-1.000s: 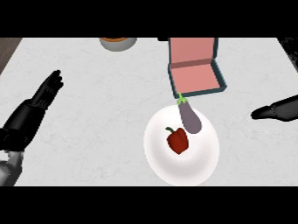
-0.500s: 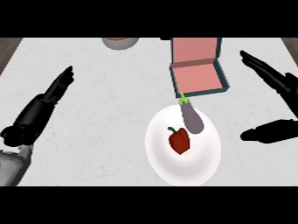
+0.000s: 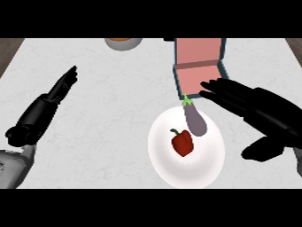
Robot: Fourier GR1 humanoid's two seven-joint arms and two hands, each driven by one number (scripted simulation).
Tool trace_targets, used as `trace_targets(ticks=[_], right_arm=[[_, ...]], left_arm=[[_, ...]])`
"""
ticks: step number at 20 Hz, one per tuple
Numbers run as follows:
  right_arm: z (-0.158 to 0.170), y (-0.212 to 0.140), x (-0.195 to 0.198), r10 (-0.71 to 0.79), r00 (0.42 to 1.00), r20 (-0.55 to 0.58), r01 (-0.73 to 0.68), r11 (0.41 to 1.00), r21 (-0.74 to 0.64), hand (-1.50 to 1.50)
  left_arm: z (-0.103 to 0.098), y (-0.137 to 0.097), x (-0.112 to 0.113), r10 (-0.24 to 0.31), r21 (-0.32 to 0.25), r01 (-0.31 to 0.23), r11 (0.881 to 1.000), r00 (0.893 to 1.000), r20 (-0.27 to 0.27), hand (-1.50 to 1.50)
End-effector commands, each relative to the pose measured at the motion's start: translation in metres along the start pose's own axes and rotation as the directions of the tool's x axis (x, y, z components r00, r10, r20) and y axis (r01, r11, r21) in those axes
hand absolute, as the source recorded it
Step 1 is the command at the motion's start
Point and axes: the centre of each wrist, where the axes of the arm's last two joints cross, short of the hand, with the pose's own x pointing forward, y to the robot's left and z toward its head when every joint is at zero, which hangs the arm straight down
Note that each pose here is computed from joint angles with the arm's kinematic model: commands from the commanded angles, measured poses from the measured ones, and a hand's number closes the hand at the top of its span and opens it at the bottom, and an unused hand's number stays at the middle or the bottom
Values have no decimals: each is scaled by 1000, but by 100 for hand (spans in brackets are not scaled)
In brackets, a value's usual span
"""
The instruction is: Pick the bell pepper from the plate and place it in the cardboard box
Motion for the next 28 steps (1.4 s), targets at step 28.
trace_targets(ticks=[28], right_arm=[[-56,109,118,336,913,-233,-244,905,349,-150]], left_arm=[[-9,-4,-8,-8,3,8,1000,1000,8,0]])
